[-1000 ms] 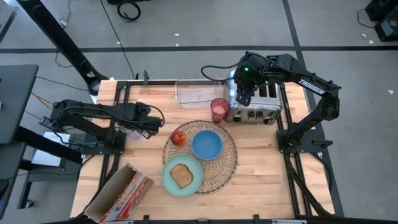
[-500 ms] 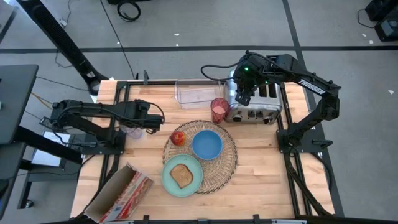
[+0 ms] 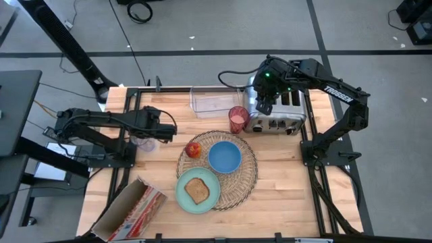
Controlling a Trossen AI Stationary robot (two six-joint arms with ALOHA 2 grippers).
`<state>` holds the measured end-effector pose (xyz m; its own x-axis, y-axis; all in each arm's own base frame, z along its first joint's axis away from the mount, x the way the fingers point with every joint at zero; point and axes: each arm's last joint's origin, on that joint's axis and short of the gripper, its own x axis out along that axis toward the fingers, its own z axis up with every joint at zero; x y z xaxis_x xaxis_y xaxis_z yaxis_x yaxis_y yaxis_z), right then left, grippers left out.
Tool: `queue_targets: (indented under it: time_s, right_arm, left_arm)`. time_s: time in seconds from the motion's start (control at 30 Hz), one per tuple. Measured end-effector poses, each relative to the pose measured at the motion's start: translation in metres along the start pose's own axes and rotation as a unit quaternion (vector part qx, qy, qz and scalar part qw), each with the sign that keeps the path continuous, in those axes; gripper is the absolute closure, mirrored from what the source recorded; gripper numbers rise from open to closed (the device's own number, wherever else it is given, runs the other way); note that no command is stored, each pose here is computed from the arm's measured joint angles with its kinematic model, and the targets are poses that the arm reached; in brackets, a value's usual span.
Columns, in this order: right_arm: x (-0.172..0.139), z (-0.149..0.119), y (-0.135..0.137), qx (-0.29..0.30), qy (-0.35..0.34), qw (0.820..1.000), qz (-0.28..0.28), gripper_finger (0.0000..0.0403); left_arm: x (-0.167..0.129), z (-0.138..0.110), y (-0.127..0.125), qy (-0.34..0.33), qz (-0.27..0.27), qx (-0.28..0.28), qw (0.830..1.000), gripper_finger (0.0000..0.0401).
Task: Arrange a breakfast setting
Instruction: Put the orange spoon on the brown table mat to the right of the blue bowl
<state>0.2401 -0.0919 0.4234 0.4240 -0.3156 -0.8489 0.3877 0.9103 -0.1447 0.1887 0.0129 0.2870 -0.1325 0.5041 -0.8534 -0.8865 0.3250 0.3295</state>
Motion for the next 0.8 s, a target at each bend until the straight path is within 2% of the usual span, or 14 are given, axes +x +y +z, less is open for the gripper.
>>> queue_targets:
  time_s: [0.2,0.5,0.8]
  right_arm:
    - [0.000,-0.001,0.001,-0.018,0.002,1.000,0.010,0.0192]
    - [0.000,-0.001,0.001,-0.040,0.002,0.999,0.011,0.0192]
    - [0.000,0.000,0.001,-0.040,-0.001,0.999,0.011,0.0192]
  left_arm:
    - [0.010,-0.004,-0.004,-0.002,0.001,-0.025,1.000,0.0190]
    - [0.022,-0.011,-0.005,0.004,0.022,-0.030,0.999,0.0190]
    - [0.022,-0.009,-0.004,-0.047,0.037,-0.050,0.997,0.0190]
